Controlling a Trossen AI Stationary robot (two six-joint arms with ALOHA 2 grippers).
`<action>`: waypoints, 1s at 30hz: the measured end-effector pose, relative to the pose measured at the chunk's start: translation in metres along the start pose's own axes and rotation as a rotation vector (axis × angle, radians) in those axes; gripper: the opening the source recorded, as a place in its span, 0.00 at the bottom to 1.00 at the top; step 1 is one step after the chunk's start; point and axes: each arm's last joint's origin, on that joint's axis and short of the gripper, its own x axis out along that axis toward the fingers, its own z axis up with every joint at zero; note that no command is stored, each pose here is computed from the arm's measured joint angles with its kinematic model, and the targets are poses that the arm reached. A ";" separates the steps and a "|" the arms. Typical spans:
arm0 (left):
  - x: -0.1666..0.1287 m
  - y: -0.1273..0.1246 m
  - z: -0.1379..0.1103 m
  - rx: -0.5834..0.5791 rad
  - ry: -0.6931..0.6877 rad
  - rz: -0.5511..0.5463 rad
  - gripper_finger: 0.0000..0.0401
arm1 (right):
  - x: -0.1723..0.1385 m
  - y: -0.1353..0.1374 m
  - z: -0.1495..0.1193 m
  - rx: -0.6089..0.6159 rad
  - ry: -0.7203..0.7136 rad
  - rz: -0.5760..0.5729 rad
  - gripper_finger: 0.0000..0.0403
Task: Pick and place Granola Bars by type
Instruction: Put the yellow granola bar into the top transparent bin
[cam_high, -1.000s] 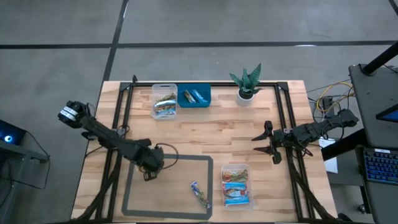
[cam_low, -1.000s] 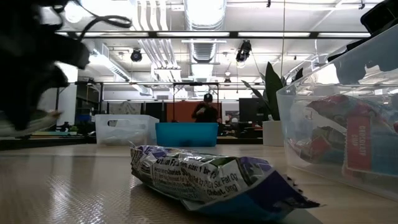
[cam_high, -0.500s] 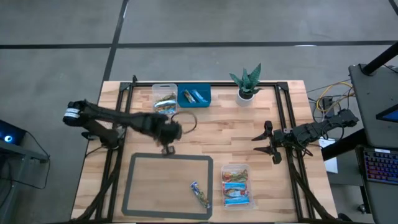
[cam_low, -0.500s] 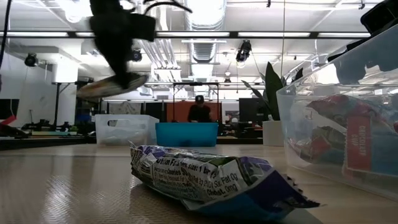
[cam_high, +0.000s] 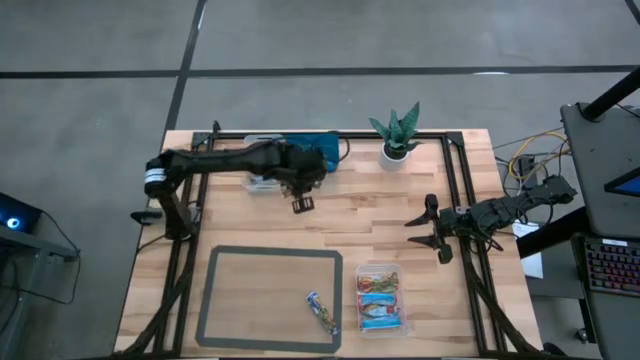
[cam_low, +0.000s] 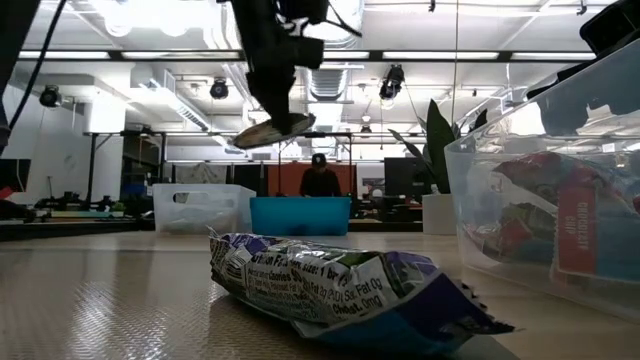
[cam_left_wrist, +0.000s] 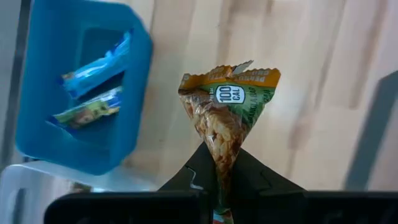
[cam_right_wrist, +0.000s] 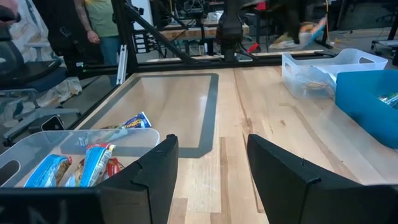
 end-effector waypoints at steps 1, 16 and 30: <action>0.002 0.005 0.001 0.012 0.013 0.006 0.01 | 0.000 0.000 0.000 0.000 0.000 0.000 0.45; 0.036 0.113 -0.031 0.057 0.197 0.106 0.01 | 0.000 0.000 0.000 0.000 -0.001 0.000 0.45; 0.074 0.181 -0.082 0.055 0.235 0.148 0.01 | 0.000 0.000 0.000 0.000 0.000 0.000 0.45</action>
